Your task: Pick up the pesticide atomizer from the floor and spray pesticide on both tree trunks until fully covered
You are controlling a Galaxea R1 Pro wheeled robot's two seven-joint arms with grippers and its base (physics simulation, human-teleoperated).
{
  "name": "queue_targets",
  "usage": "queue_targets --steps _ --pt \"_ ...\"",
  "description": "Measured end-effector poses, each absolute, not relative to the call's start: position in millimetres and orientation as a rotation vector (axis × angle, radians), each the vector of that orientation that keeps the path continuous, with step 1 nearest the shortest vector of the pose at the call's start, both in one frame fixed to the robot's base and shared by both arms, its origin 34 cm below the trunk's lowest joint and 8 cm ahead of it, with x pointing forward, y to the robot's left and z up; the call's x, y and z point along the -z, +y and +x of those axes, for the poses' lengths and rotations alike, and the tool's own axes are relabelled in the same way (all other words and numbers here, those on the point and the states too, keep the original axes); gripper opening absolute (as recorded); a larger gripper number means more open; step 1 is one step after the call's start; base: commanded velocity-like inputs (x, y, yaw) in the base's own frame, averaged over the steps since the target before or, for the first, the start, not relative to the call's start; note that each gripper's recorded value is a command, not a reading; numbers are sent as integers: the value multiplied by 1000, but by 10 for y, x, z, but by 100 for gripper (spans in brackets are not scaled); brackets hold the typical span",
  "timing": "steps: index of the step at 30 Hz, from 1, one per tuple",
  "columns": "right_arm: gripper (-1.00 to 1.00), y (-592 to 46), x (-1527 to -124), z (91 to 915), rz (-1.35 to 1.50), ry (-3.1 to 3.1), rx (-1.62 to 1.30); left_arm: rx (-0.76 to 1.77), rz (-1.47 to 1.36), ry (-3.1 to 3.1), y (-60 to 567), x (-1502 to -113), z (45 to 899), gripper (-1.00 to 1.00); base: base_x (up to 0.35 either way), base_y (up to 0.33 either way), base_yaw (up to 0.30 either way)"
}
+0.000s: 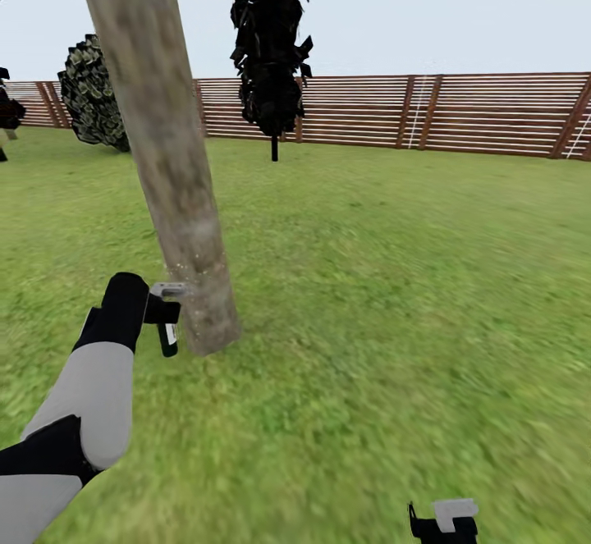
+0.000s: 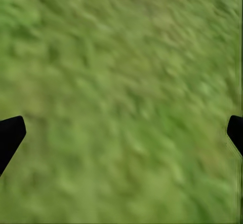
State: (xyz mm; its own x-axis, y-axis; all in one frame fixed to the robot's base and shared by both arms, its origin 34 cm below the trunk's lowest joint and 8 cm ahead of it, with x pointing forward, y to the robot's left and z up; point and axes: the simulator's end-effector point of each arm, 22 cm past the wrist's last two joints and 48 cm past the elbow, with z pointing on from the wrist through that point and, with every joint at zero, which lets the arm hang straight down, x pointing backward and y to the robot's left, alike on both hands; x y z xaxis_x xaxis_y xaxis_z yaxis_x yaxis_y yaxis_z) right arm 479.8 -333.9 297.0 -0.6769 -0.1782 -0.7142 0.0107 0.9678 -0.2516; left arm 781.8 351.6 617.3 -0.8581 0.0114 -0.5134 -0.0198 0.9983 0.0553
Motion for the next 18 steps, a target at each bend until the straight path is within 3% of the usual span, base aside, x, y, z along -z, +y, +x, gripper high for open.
queue_targets --steps 14,18 --pt "100 -3340 -2970 4798 -117 2298 299 -68 1 2607 3462 -6143 7812 -100 148 -266 2" --pt "100 -3339 -2970 4798 -117 2298 299 -70 -9 2631 3501 -6007 7719 -100 156 -263 164"
